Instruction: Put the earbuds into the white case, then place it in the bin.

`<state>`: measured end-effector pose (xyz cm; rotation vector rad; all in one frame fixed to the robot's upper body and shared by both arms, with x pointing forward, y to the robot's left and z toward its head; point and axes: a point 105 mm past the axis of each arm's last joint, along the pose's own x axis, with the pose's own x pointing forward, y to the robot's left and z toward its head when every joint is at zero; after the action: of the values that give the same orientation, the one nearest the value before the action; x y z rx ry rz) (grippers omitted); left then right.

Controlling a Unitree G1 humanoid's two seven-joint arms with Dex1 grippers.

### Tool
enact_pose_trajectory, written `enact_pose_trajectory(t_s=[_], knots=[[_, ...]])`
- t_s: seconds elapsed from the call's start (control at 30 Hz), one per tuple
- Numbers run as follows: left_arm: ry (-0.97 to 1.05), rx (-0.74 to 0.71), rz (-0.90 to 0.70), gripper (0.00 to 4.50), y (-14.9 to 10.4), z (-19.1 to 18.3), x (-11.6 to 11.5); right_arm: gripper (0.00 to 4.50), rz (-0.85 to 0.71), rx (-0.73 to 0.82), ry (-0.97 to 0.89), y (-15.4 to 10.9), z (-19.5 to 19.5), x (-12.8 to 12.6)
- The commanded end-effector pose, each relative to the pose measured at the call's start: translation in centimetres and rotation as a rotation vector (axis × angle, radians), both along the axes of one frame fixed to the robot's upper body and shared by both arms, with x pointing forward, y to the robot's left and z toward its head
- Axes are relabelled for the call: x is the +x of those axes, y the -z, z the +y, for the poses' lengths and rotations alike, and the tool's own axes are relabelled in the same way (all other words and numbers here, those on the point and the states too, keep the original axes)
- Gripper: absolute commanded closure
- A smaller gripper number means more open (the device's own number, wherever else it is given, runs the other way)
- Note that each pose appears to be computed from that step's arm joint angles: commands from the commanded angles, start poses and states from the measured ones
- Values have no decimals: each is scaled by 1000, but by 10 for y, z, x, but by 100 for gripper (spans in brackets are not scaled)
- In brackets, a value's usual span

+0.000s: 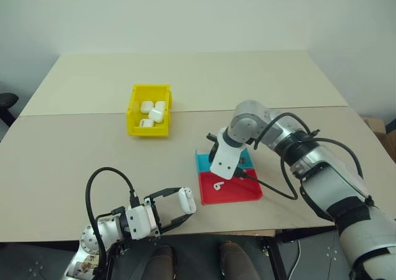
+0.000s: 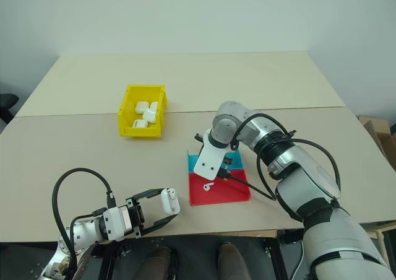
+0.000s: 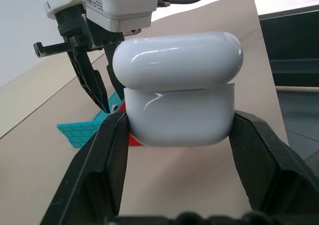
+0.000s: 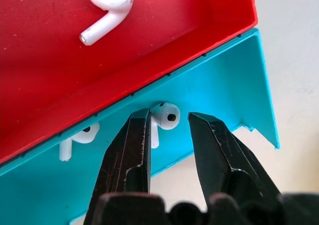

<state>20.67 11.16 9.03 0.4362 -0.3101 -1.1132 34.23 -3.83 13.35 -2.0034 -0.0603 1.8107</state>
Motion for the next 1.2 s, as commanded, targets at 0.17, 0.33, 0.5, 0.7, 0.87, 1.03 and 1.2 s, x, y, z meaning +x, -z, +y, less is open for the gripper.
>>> enact_pose_trajectory(t_s=[0.17, 0.33, 0.5, 0.7, 0.87, 1.03, 1.2], knots=[[2, -3, -29, 176, -4, 0, -4, 296, -32, -2, -13, -2, 3, 4], [1, 0, -29, 176, -3, 0, -4, 296, -32, -6, -14, -2, 3, 4], [0, 0, -30, 176, -3, 0, -4, 296, -25, -13, -14, 1, 3, 3], [-3, 2, -30, 176, -2, 0, -4, 296, -25, -34, -6, 5, 2, 3], [-2, 3, -30, 176, -2, -1, -5, 296, -33, -44, -5, 6, 1, 5], [2, 7, -33, 176, -1, -1, -5, 296, -30, -56, -14, 7, -1, 4], [1, 10, -36, 176, -1, -1, -4, 315, -28, -62, -18, 7, -2, 3]])
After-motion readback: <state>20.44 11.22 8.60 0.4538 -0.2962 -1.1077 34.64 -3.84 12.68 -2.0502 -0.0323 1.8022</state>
